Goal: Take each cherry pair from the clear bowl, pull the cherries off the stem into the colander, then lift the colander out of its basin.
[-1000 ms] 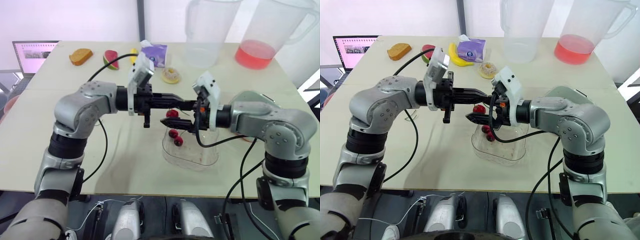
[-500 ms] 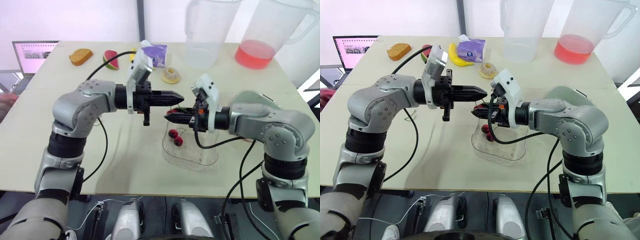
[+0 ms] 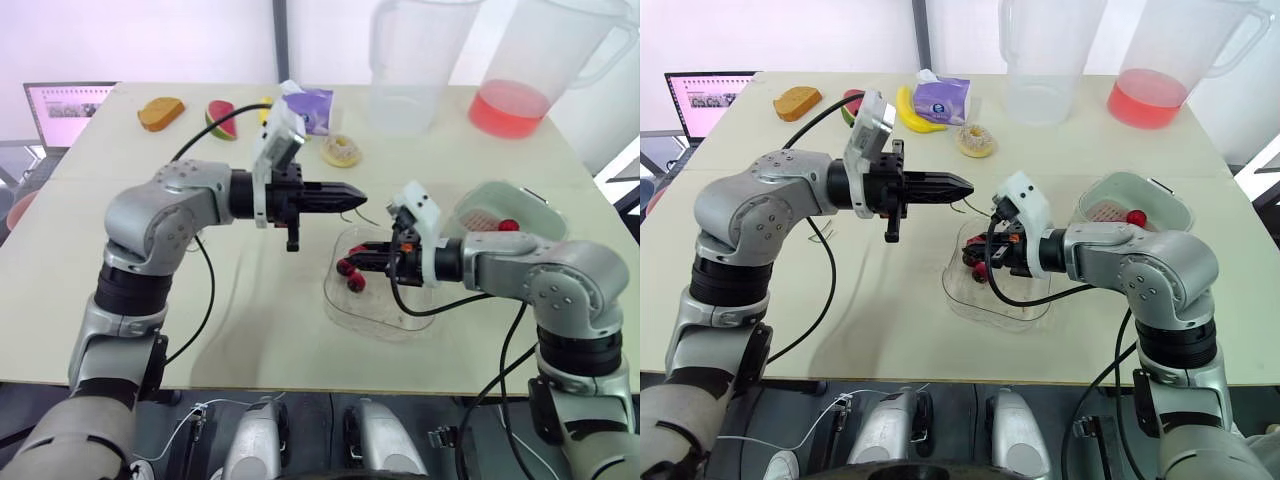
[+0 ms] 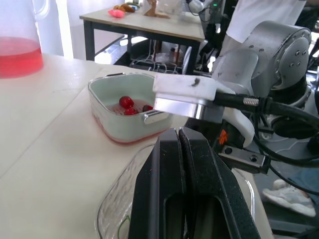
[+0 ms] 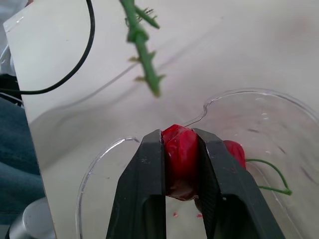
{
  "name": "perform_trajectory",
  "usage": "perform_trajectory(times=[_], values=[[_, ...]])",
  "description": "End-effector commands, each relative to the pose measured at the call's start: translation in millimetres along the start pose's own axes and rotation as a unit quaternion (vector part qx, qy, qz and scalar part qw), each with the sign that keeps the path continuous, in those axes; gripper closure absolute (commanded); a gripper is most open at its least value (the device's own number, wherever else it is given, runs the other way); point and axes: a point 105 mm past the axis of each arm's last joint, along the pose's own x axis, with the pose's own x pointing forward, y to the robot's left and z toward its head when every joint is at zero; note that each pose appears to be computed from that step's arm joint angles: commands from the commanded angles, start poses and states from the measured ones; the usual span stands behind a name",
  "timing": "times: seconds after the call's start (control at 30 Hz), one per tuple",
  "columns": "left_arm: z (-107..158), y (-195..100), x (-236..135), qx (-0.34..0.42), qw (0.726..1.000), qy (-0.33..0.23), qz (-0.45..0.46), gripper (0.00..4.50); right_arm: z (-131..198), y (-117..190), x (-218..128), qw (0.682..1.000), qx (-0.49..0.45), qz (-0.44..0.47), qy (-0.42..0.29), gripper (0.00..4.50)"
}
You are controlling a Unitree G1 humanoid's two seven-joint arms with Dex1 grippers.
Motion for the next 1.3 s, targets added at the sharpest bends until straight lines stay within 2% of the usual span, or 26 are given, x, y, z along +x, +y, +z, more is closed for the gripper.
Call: perform_trajectory(times=[0.03,0.23,0.4,0.7,0.93,1.07,1.2,1.23,1.3], values=[[11.6,-3.5,-4.3,0.023,1.000,-0.010,0.003,4.50,12.9,-20.5,-35.6,0.997,-0.012,-0.071,-0.030,4.11],[10.0,-4.5,-4.3,0.020,1.000,-0.008,0.005,4.50,21.9,-58.9,-89.3,0.979,-0.018,-0.198,-0.050,4.11],[8.5,-5.1,-3.4,0.020,1.000,-0.007,0.007,4.50,14.6,-106.7,-123.4,0.940,0.010,-0.340,-0.036,4.11],[5.6,-5.0,-2.9,0.023,1.000,-0.003,0.009,4.50,-35.5,-156.9,-146.0,0.886,0.096,-0.454,0.013,4.11],[5.8,-5.3,-4.9,0.024,1.000,-0.002,0.012,4.50,-45.4,-170.2,-151.4,0.870,0.110,-0.480,0.016,4.11],[5.9,-5.6,-5.8,0.025,1.000,-0.001,0.013,4.50,-43.1,-170.6,-150.3,0.871,0.117,-0.478,0.006,2.32],[5.7,-5.0,-6.1,0.026,1.000,-0.001,0.014,4.50,-34.7,-168.0,-151.2,0.872,0.120,-0.474,-0.013,0.18],[5.8,-5.2,-6.2,0.026,1.000,-0.001,0.014,4.50,-31.8,-166.7,-151.8,0.873,0.120,-0.473,-0.018,0.03],[5.7,-5.1,-6.6,0.025,1.000,-0.001,0.015,4.50,-18.1,-160.1,-155.3,0.876,0.110,-0.467,-0.040,0.03]])
